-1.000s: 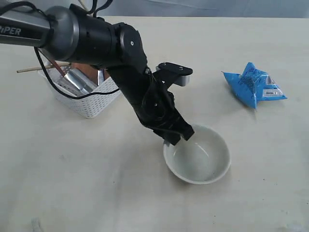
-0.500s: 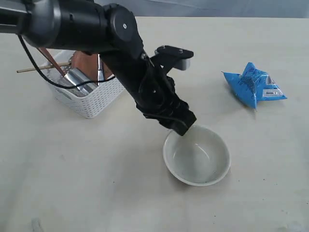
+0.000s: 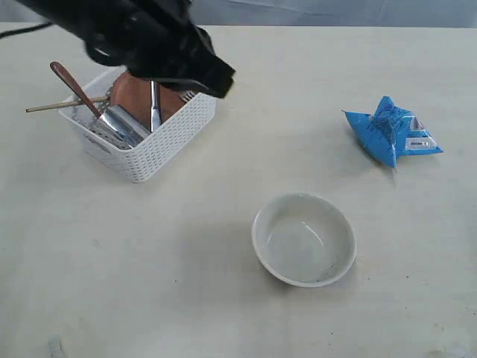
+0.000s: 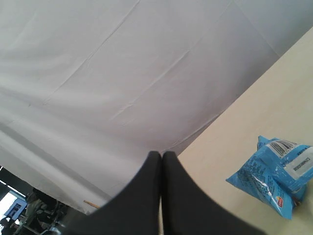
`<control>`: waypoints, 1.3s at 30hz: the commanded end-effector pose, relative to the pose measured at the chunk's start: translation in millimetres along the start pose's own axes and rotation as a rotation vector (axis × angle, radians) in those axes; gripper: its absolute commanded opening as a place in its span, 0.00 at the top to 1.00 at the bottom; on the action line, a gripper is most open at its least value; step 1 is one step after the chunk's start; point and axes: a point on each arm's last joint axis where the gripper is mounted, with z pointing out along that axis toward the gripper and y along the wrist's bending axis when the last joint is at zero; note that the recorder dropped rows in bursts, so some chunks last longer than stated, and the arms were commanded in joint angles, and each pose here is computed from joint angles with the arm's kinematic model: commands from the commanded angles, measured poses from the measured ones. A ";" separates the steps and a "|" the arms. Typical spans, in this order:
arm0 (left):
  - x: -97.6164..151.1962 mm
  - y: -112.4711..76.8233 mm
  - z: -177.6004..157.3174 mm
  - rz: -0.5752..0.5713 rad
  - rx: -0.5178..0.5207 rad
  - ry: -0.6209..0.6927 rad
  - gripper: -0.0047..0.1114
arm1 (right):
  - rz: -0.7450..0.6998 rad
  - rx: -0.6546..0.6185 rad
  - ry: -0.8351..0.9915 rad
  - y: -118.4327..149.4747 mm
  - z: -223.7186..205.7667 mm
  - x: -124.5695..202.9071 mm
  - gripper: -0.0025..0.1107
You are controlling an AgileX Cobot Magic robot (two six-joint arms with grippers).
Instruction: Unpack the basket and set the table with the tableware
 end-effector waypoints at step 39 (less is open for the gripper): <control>86.8 55.8 -86.5 -0.161 -0.515 -0.381 0.96 | -0.449 0.011 0.832 77.3 100.6 53.9 0.98</control>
